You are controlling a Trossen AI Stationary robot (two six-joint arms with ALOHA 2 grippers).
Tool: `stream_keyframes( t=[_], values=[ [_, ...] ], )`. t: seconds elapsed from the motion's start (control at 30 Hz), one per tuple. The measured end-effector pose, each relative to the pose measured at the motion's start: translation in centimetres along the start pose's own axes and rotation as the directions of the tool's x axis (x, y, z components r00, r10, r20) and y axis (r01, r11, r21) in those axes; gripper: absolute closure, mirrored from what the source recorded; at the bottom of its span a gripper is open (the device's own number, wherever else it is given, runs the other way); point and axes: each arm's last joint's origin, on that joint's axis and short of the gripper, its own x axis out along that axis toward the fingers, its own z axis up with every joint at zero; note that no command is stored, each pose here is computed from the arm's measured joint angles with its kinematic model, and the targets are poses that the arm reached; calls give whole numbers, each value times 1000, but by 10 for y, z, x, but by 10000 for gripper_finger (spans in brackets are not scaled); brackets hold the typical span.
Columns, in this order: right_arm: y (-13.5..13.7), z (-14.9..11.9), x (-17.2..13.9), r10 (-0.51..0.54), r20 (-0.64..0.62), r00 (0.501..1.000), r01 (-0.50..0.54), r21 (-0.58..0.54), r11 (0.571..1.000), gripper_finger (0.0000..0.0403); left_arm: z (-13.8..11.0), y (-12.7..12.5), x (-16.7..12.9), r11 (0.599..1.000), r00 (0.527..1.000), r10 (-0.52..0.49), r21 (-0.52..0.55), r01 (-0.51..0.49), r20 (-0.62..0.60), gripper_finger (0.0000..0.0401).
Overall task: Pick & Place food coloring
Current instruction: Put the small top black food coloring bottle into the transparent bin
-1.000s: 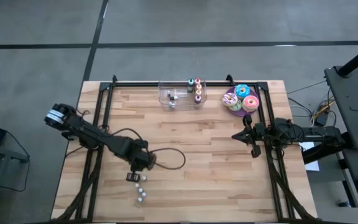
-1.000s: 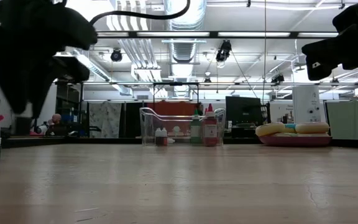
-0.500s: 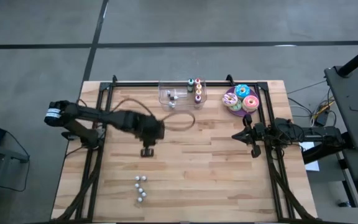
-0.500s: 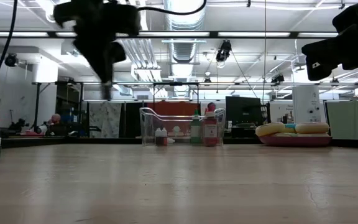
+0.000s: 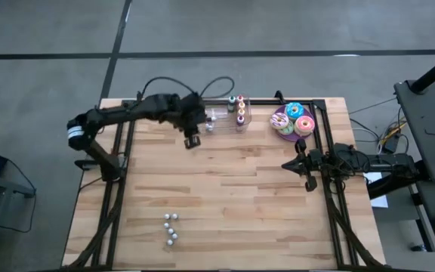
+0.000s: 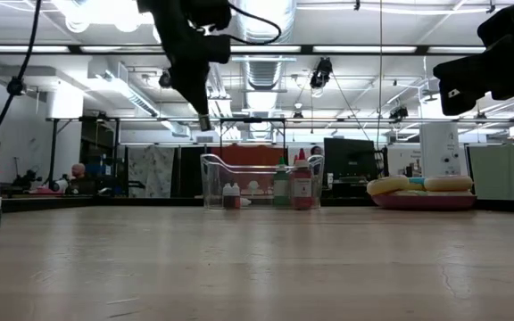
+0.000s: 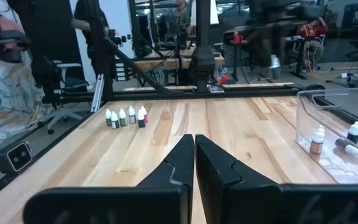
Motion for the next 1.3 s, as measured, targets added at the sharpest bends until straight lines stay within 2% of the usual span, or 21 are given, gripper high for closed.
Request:
stream_keyframes(
  t=[0.27, 0.67, 1.3],
  values=[
    [0, 0, 0, 0, 0, 1000, 0, 0, 1000, 394, 29, 46, 15, 997, 998, 60, -57, -60, 3, 366],
    [0, 0, 0, 0, 0, 1000, 0, 0, 1000, 394, 52, 89, 55, 988, 991, 70, -133, -84, -113, 364],
    [0, 0, 0, -1, 1, 1000, 1, 0, 1000, 394, 49, 101, 117, 987, 969, 37, -144, -74, -244, 363]
  ],
)
